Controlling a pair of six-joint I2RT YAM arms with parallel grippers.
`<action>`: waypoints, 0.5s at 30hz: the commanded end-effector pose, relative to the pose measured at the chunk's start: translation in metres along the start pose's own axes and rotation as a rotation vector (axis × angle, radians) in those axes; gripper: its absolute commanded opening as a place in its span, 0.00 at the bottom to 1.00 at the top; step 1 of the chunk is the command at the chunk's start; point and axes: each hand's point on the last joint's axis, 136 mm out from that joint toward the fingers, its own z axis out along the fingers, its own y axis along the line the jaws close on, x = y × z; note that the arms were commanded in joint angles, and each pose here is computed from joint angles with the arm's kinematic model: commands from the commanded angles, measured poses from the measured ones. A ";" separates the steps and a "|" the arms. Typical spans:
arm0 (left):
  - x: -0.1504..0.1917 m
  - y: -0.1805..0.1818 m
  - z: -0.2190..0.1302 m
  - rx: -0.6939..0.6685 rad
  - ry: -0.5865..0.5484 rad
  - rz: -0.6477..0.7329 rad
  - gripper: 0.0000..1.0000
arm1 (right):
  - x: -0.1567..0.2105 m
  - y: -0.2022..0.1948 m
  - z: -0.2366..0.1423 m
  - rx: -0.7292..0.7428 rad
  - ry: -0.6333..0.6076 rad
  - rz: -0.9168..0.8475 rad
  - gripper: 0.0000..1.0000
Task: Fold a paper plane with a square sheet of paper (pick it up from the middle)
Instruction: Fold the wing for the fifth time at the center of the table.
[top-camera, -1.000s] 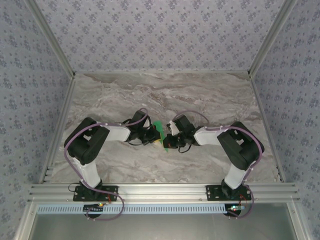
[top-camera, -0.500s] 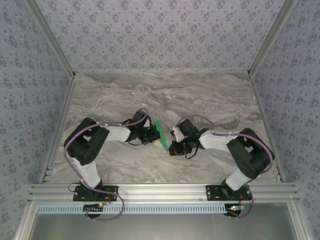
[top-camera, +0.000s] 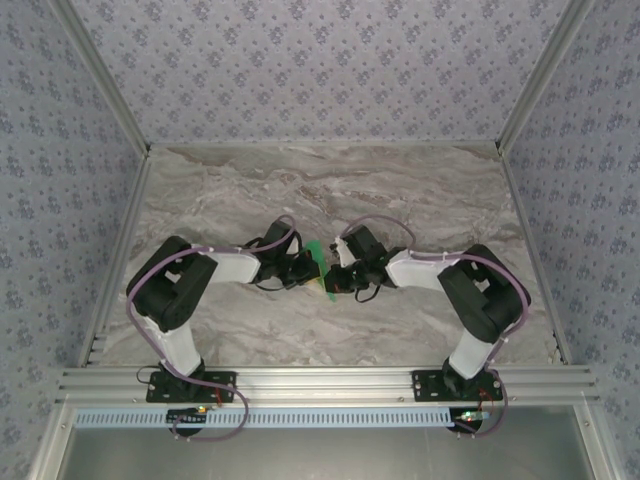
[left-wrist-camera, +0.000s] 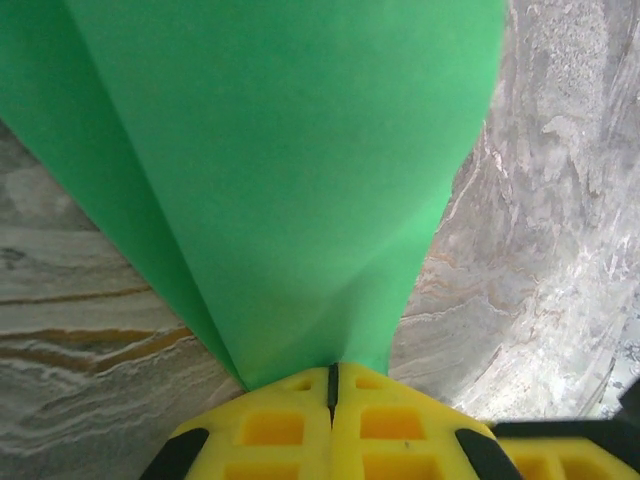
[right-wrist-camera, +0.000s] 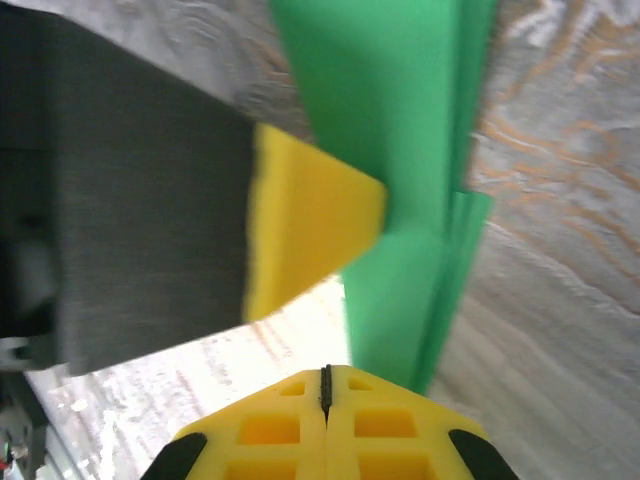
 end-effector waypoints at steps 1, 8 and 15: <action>0.002 0.026 -0.004 -0.102 -0.013 -0.007 0.00 | 0.011 -0.015 0.008 0.037 0.040 0.020 0.00; -0.018 -0.008 -0.023 -0.014 -0.069 0.128 0.08 | 0.047 -0.039 0.012 0.100 0.164 0.035 0.00; -0.038 -0.027 -0.043 0.095 -0.138 0.190 0.31 | 0.062 -0.047 0.012 0.121 0.212 0.034 0.00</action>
